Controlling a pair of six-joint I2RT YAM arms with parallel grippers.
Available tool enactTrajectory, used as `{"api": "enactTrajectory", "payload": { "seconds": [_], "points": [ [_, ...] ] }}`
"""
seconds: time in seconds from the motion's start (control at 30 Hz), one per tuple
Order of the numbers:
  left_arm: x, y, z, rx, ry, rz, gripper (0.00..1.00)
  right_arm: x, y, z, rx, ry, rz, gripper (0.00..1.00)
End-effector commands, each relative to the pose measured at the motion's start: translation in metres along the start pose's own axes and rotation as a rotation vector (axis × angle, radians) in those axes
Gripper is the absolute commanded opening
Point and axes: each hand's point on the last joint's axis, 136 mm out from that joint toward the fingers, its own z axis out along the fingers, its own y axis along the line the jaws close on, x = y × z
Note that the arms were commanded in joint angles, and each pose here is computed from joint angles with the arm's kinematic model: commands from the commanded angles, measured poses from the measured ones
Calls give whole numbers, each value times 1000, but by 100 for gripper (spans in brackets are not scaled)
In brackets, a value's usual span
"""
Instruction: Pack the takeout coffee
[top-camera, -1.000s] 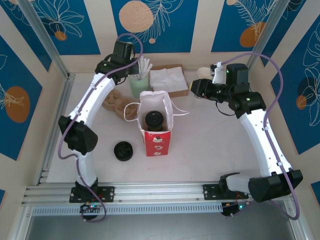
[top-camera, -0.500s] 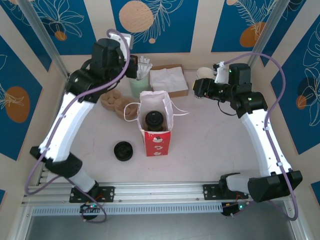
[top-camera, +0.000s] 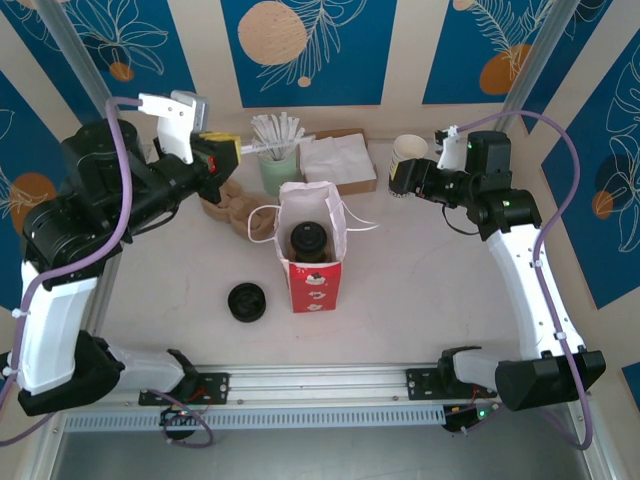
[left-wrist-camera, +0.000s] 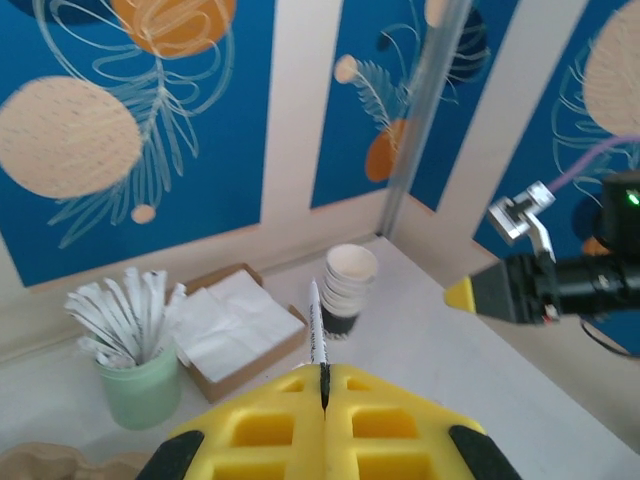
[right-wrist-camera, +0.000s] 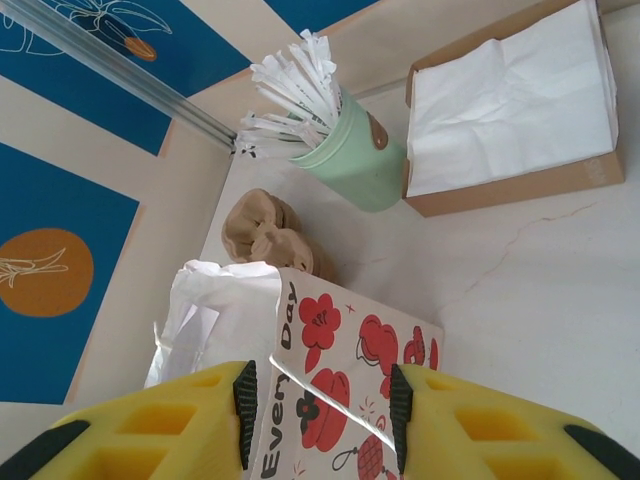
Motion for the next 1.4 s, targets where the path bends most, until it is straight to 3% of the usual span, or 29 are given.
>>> {"api": "enactTrajectory", "payload": {
  "seconds": [0.0,0.23,0.47,0.77,1.03,1.37],
  "points": [
    [29,-14,-6,90,103,19,0,2,6,-6,-30,-8,-26,43],
    [68,-19,-17,147,210,-16,0,6,2,-3,-38,6,-26,43],
    [105,-18,-1,137,363,-30,0,6,1,-1,-41,8,-15,43],
    [128,-29,16,194,455,-29,0,10,0,-1,-44,17,-8,43],
    [166,-41,31,244,611,-26,0,10,-4,5,-53,20,-7,43],
    [182,-40,46,231,657,-19,1,13,-3,5,-68,30,2,43]
  ]
}}
